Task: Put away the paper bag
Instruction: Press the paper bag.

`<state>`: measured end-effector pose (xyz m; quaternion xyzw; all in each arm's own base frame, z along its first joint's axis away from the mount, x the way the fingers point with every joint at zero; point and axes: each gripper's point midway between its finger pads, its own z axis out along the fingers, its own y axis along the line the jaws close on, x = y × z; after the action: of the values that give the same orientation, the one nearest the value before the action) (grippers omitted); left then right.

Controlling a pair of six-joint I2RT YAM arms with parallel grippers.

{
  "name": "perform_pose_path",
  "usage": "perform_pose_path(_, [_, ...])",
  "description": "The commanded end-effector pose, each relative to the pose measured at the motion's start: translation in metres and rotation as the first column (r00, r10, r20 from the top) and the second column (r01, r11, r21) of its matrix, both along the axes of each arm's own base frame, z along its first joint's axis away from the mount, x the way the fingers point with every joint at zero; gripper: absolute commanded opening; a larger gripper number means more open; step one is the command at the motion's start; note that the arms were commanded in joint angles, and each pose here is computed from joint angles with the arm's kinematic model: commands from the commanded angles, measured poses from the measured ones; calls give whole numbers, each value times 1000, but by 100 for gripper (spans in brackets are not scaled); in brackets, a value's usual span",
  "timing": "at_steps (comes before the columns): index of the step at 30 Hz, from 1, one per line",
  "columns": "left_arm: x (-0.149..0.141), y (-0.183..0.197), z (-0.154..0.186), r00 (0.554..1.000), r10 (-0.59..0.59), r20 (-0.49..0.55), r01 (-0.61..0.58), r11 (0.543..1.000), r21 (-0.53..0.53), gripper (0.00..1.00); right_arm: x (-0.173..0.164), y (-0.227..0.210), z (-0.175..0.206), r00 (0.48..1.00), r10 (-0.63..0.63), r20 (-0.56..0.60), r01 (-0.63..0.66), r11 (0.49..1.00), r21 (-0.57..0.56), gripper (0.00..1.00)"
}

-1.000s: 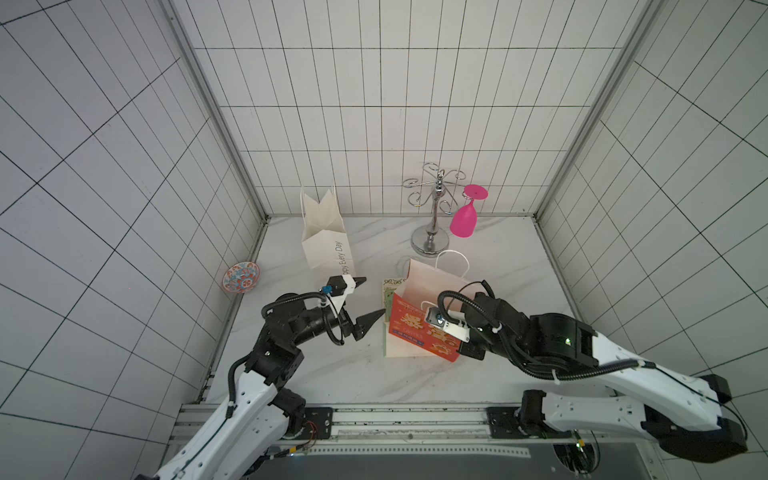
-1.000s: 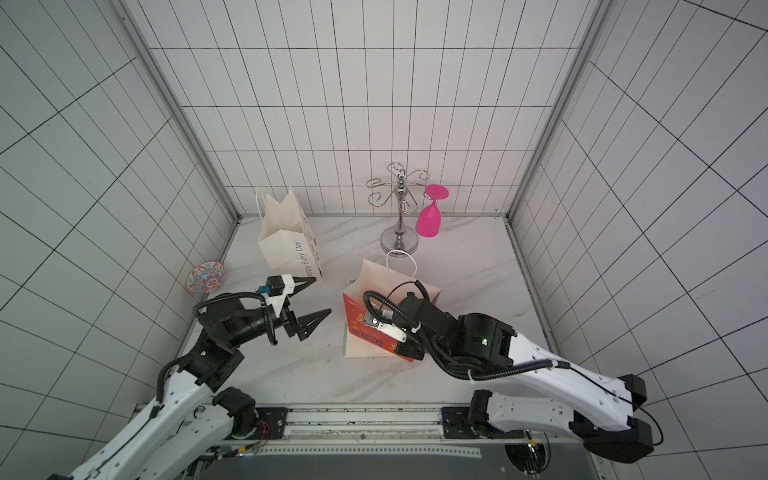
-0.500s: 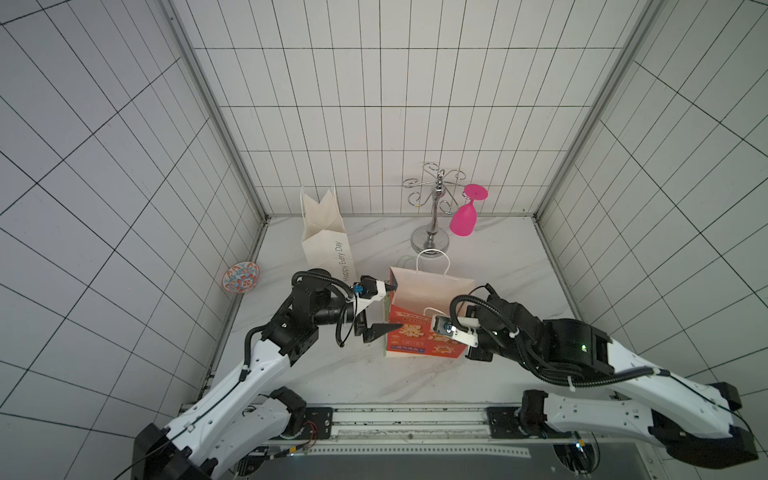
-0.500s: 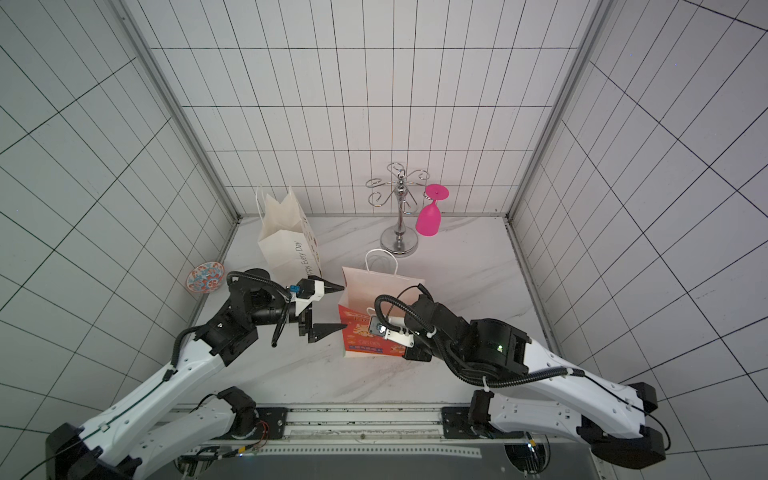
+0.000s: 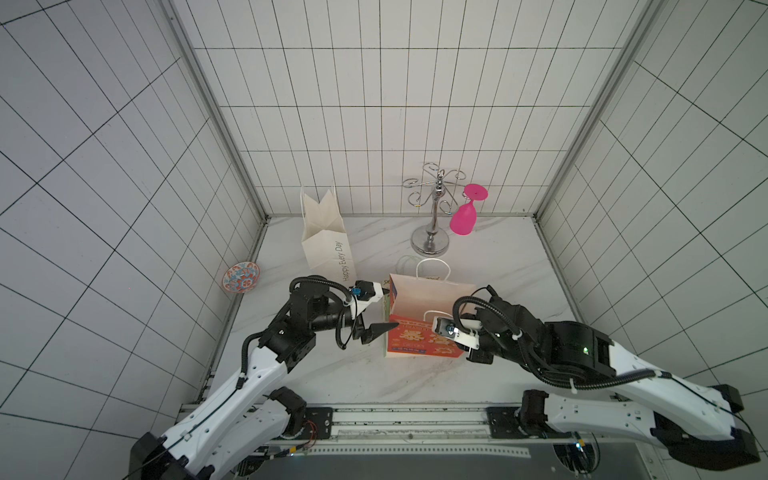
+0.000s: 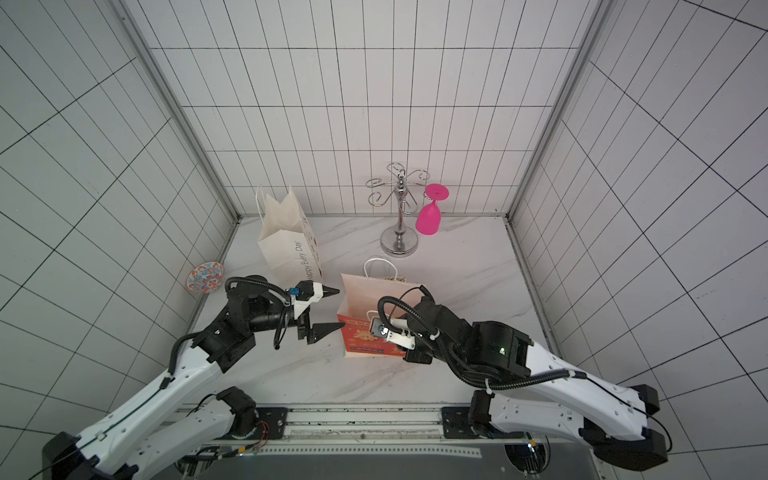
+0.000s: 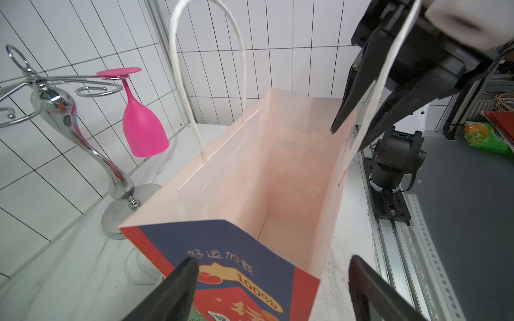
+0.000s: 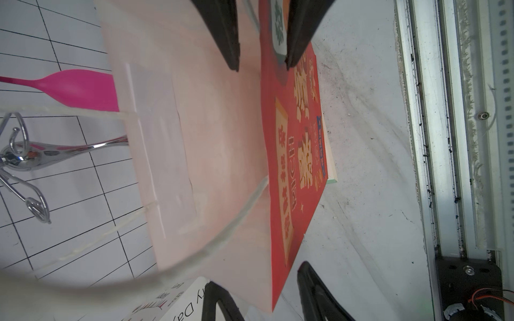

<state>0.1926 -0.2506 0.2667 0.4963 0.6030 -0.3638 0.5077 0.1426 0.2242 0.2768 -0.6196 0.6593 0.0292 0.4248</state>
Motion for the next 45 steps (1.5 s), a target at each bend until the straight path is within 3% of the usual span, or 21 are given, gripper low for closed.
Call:
perform_pose_path(1, [-3,-2,-10,999,-19,-37,20,1000,9,84,-5,5,-11,999,37,-19,-38,999,-6,31])
perform_pose_path(10, [-24,-29,-17,964,-234,-126,231,972,-38,80,-6,13,-20,997,81,-16,-81,996,-36,13])
perform_pose_path(15, [-31,-36,-23,953,-262,-152,259,965,-41,75,-6,14,-23,995,95,-8,-95,995,-44,8])
perform_pose_path(20, [-33,-34,-20,958,-244,-150,237,969,-63,74,-5,12,-25,996,89,-4,-89,995,-51,6])
perform_pose_path(23, [-26,-28,-27,974,-175,-143,173,985,-25,75,-6,9,-24,996,89,1,-88,995,-52,5])
perform_pose_path(25, [-17,-23,-32,986,-105,-127,107,994,10,75,-7,7,-22,996,90,4,-90,995,-51,5])
perform_pose_path(30, [-18,-15,-26,996,-69,-51,70,997,16,73,-13,2,-23,993,116,-9,-117,992,-53,6])
perform_pose_path(32, [-18,-13,-27,997,-67,-41,68,997,31,67,-17,2,-22,991,133,-15,-134,990,-49,11])
perform_pose_path(36, [-20,-15,-30,993,-94,-65,96,995,37,52,-20,6,-19,988,149,-33,-150,988,-32,29])
perform_pose_path(39, [-21,-17,-30,992,-105,-76,107,994,22,48,-20,8,-9,991,129,-45,-129,992,1,40])
perform_pose_path(42, [-19,-17,-33,992,-94,-80,96,995,28,46,-18,0,20,997,63,-55,-59,996,69,47])
perform_pose_path(45, [-18,-18,-34,992,-95,-87,98,995,30,43,-5,-20,63,994,-104,-44,111,979,172,55])
